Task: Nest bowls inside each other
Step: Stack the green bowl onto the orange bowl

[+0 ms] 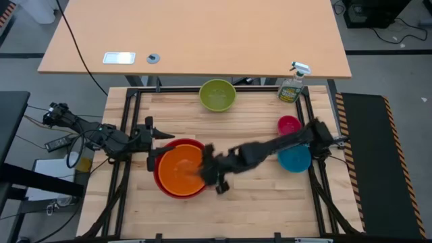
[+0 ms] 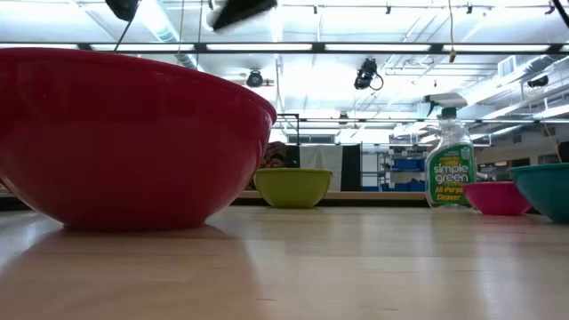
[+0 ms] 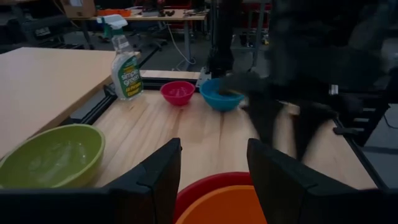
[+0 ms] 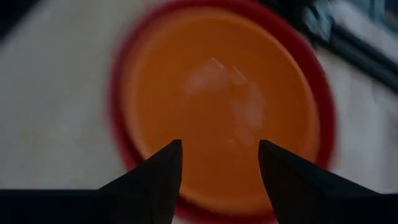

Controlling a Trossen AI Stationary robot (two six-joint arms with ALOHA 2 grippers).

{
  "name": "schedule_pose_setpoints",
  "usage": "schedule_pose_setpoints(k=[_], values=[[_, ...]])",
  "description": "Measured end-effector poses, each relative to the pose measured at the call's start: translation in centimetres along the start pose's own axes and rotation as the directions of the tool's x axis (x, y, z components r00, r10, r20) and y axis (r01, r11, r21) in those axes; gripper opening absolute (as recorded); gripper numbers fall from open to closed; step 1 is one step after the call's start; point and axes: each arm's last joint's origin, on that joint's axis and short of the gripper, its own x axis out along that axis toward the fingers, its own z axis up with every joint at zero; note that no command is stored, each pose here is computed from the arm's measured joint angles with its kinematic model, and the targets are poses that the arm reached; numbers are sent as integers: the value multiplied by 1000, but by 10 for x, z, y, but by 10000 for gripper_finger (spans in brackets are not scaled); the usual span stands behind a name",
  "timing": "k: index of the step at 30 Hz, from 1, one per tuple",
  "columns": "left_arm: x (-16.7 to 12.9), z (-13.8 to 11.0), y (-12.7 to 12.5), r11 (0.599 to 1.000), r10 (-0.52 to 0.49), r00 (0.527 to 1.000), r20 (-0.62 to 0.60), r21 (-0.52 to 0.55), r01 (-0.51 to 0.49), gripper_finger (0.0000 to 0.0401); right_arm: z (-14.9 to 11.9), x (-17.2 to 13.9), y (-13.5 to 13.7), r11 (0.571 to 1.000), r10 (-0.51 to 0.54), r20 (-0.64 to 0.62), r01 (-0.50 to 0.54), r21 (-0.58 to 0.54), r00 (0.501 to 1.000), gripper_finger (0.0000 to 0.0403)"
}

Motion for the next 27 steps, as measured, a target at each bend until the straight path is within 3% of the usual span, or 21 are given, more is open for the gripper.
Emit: schedule_pose_setpoints(k=[6, 13, 17, 22, 27], values=[[0, 0, 0, 1000, 9, 1000, 0, -16, -9, 188, -52, -17, -58, 981, -150, -84, 159, 112, 985, 210], [1, 0, 2, 997, 80, 997, 10, -14, -79, 188, -128, -1, -123, 912, -355, -153, 378, 158, 922, 219], [2, -1, 2, 994, 106, 994, 6, -8, -106, 188, -166, 18, -159, 885, -358, -264, 415, 208, 896, 239], [5, -2, 3, 992, 124, 992, -3, -2, -124, 188, -201, 32, -189, 889, -272, -337, 369, 271, 901, 277], [5, -2, 3, 992, 124, 992, -4, -1, -124, 188, -220, 48, -195, 911, -256, -406, 359, 202, 878, 296]])
